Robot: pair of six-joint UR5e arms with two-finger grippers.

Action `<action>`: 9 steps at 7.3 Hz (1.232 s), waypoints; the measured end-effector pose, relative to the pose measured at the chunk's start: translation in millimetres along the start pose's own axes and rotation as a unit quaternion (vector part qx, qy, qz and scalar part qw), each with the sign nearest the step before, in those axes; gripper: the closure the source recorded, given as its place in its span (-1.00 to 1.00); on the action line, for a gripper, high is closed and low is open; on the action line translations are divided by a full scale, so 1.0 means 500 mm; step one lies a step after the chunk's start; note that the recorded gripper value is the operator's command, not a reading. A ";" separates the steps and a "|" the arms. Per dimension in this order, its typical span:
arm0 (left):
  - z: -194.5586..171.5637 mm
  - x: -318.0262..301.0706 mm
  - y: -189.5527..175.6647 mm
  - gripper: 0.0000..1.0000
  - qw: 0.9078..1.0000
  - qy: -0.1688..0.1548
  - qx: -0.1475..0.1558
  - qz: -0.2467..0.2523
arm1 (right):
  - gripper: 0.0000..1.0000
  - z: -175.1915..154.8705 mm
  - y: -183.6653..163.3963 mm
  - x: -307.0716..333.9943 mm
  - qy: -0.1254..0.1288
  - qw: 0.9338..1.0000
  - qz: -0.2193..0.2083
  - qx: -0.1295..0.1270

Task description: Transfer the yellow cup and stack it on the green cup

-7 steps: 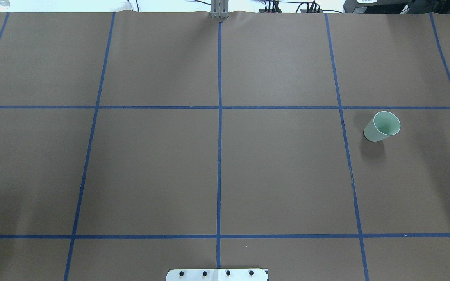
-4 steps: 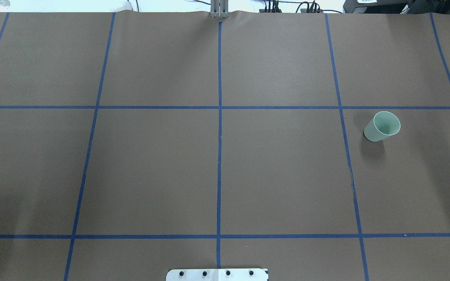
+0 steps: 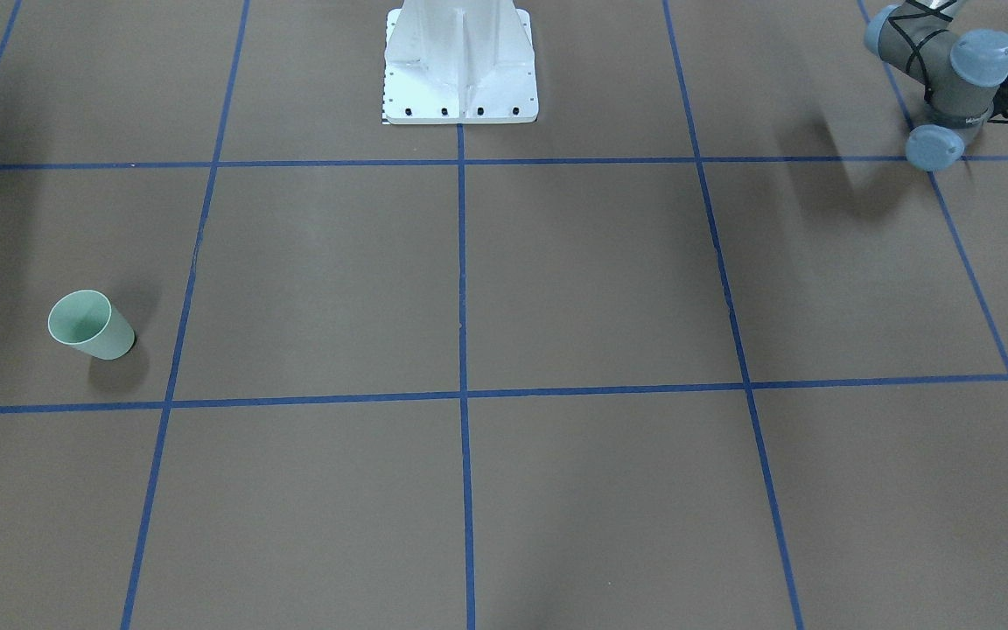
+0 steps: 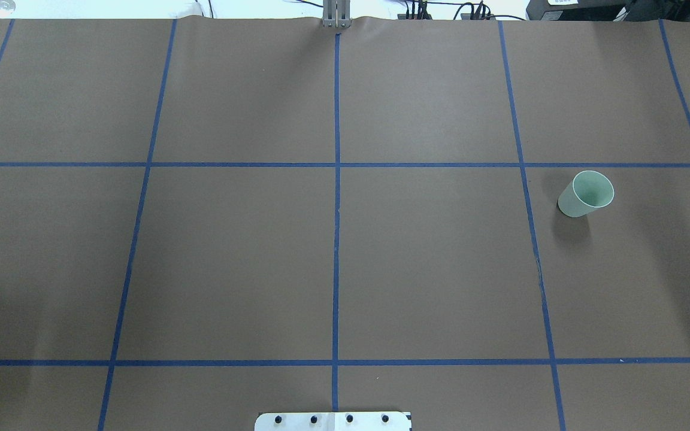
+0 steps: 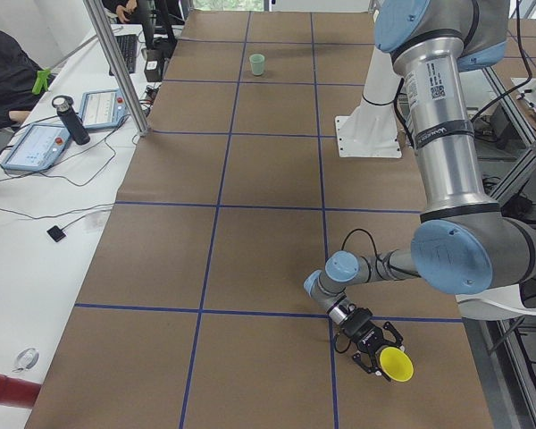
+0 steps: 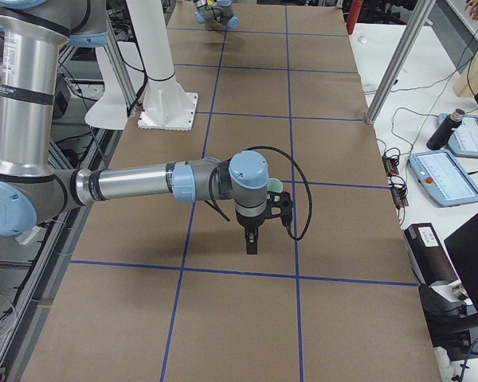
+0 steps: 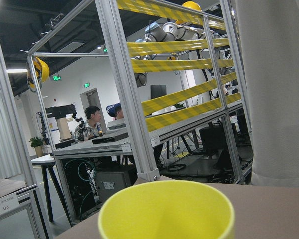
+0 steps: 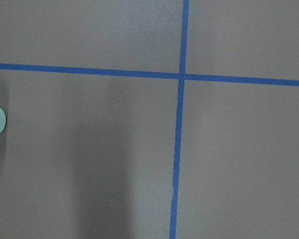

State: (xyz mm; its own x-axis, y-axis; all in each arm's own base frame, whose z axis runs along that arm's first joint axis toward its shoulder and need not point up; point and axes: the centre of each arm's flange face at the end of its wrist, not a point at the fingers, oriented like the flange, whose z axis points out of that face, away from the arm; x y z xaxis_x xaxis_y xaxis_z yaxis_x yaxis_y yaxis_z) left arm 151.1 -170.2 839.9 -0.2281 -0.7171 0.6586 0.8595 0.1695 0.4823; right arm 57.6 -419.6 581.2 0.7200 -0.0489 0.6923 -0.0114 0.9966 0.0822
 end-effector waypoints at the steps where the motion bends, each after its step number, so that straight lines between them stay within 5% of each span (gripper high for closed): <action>1: -0.010 -0.018 -0.021 0.10 1.000 0.004 -0.005 0.020 | -1.00 0.000 0.000 0.000 0.000 1.000 0.000 0.000; 5: -0.139 -0.018 -0.121 0.10 0.994 0.061 0.002 0.085 | -1.00 0.005 0.001 0.004 -0.001 1.000 0.003 -0.003; 9: -0.448 0.093 -0.248 0.09 0.971 0.207 -0.009 0.117 | -1.00 0.013 0.007 0.013 0.000 1.000 0.010 -0.009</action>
State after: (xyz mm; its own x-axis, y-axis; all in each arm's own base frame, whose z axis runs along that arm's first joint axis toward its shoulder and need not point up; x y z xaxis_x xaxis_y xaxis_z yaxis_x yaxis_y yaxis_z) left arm 136.5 -376.2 681.4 0.1756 -0.8713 0.4584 0.8746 0.3518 0.3337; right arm 57.6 -417.0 590.7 0.7202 -0.0288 0.6932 -0.0135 0.9984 0.0555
